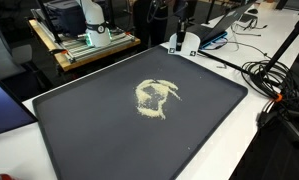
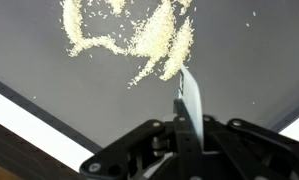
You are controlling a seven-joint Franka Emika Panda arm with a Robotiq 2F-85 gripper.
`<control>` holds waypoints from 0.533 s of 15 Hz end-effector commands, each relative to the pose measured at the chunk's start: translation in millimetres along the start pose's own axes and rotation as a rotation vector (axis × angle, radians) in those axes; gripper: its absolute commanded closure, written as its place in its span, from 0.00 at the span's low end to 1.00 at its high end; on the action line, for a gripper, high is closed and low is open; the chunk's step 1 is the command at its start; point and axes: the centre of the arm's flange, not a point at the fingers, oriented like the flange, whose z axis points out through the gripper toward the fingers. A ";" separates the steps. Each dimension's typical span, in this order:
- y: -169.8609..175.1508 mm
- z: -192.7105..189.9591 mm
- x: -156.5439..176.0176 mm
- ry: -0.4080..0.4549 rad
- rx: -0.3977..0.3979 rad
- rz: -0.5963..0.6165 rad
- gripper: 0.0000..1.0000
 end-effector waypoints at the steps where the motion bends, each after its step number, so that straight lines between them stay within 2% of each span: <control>1: 26.5 -20.7 -19.9 0.069 0.010 0.113 0.99; 6: 55.6 -35.4 -45.5 0.094 0.014 0.248 0.99; 7: 60.2 -37.2 -52.1 0.077 -0.029 0.295 0.99; 8: 60.4 -29.7 -35.0 0.077 -0.001 0.228 0.96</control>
